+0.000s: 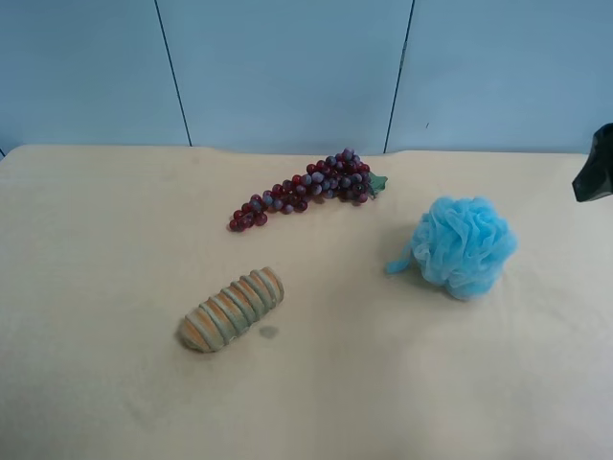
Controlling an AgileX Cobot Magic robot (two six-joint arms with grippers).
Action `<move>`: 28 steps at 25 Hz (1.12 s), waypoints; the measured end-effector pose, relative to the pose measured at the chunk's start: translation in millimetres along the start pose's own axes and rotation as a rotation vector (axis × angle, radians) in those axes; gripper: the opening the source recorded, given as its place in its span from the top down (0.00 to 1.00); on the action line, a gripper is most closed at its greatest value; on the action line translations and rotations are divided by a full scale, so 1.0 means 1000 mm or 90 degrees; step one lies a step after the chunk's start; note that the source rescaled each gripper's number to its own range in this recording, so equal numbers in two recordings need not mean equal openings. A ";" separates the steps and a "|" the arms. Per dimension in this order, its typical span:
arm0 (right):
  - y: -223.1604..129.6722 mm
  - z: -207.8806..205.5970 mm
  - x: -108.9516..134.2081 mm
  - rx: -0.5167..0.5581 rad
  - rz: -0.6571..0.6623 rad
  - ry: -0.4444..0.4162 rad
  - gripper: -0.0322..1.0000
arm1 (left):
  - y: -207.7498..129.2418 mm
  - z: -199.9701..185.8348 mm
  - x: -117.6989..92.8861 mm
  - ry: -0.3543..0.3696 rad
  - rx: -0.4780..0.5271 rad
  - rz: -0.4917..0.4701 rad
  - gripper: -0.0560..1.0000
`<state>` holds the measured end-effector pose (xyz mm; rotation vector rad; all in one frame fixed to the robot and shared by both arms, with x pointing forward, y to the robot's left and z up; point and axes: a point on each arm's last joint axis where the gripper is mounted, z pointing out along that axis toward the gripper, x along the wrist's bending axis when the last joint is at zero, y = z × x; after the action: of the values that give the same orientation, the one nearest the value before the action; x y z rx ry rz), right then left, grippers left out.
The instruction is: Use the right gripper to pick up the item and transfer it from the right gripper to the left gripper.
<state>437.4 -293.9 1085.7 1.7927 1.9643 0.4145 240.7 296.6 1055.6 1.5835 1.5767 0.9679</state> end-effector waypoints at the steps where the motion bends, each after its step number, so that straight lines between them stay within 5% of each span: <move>1: 0.002 0.004 0.000 0.002 0.000 0.000 0.07 | 0.000 0.000 0.000 0.000 0.000 0.000 0.04; 13: 0.029 0.039 0.005 -0.069 0.011 0.013 0.07 | 0.000 0.000 0.000 0.000 0.000 0.000 0.04; 28: 0.045 0.118 0.028 -0.038 0.036 0.119 0.07 | 0.000 0.000 0.000 0.000 0.000 0.000 0.04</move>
<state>535.0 -270.1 1004.0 1.8322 2.0053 0.6745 240.7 296.6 1055.6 1.5835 1.5767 0.9679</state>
